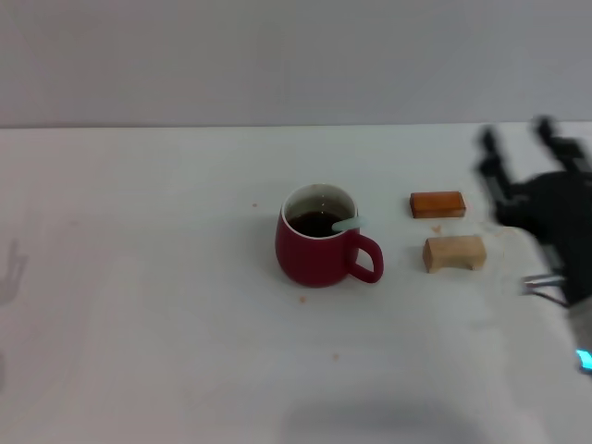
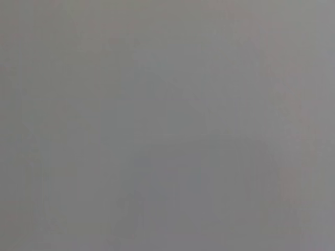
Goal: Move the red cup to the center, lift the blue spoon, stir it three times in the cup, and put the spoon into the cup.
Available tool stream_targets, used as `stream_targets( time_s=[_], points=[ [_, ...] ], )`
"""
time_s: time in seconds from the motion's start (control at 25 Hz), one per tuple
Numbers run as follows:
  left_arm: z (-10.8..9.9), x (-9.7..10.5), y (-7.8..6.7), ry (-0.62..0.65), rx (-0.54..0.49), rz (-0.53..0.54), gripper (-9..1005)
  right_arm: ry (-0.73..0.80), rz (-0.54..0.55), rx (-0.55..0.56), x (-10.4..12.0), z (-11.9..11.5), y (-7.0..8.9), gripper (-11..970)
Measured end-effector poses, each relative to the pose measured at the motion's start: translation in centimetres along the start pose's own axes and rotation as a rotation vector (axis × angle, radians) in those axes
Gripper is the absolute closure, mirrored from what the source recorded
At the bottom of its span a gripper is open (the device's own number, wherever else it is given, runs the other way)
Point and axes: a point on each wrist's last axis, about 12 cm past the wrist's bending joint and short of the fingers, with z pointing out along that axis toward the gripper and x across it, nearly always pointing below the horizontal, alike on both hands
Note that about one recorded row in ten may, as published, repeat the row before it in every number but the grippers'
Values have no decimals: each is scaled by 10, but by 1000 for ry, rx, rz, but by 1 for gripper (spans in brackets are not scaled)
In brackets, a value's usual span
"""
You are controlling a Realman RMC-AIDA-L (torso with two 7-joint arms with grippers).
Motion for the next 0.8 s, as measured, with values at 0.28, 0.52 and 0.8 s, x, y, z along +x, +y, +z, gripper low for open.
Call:
stream_targets(
  time_s=[0.28, 0.52, 0.8],
  points=[
    [1, -1, 1, -5, -10, -13, 149, 5, -37, 330, 9, -47, -65, 328],
    [0, -4, 1, -33, -13, -33, 149, -44, -58, 546, 12, -90, -95, 163],
    [-3, -7, 3, -72, -15, -58, 149, -38, 31, 573, 22, -111, -107, 162]
  ],
)
